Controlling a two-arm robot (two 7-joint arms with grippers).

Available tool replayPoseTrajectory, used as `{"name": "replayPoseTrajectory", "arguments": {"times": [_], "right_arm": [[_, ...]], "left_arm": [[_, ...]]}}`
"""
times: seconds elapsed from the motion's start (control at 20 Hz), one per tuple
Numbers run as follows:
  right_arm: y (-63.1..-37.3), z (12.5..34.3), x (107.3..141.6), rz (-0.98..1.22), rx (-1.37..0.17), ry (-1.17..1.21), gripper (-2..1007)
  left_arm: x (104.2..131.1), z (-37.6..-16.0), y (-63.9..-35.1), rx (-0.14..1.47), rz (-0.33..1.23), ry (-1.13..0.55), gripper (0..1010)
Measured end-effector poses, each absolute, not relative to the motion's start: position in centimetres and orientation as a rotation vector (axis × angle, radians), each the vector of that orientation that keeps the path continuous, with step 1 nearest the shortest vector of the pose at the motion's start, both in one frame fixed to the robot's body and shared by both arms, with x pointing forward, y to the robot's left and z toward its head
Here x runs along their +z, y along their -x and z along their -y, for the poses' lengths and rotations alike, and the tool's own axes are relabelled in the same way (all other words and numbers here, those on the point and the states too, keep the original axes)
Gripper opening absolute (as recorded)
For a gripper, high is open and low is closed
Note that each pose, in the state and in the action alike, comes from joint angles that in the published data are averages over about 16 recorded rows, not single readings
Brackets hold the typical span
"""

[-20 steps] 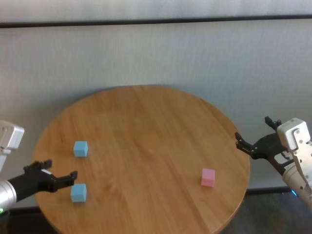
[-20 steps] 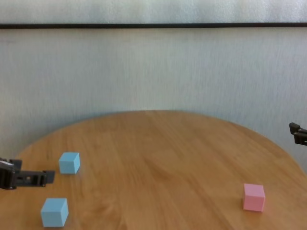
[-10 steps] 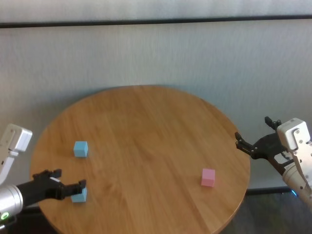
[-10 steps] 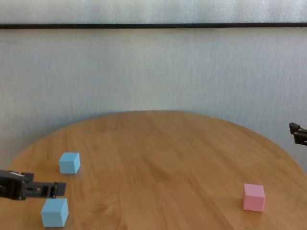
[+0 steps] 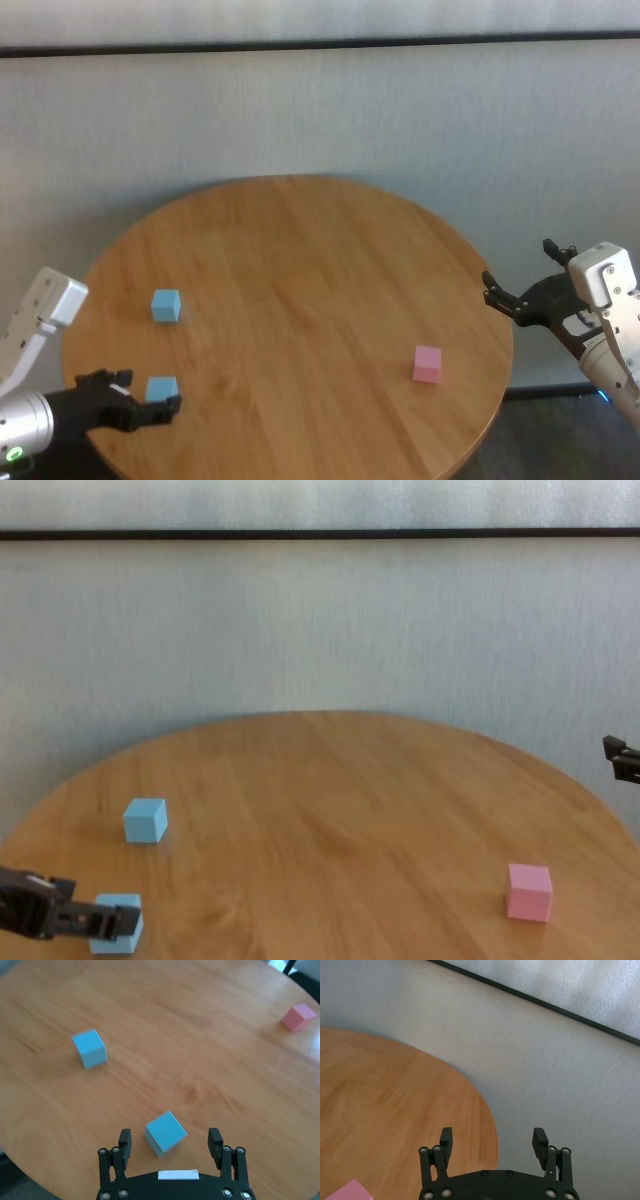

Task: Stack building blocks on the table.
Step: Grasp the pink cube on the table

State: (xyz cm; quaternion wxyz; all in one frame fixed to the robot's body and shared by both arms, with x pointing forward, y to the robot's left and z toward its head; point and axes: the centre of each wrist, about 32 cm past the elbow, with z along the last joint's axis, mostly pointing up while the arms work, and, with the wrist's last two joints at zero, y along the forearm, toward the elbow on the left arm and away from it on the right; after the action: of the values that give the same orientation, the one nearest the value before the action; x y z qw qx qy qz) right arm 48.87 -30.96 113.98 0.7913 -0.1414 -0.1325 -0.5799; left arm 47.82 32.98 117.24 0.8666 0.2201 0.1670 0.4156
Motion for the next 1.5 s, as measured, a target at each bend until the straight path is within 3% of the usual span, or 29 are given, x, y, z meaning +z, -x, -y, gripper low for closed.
{"name": "replayPoseTrajectory", "arguments": {"times": [1.5], "right_arm": [[-48.9,31.0,114.0,0.285,-1.248,0.304,1005]], "left_arm": [[118.0,-31.7,-49.5,0.844,-0.371,-0.586,1002]]}}
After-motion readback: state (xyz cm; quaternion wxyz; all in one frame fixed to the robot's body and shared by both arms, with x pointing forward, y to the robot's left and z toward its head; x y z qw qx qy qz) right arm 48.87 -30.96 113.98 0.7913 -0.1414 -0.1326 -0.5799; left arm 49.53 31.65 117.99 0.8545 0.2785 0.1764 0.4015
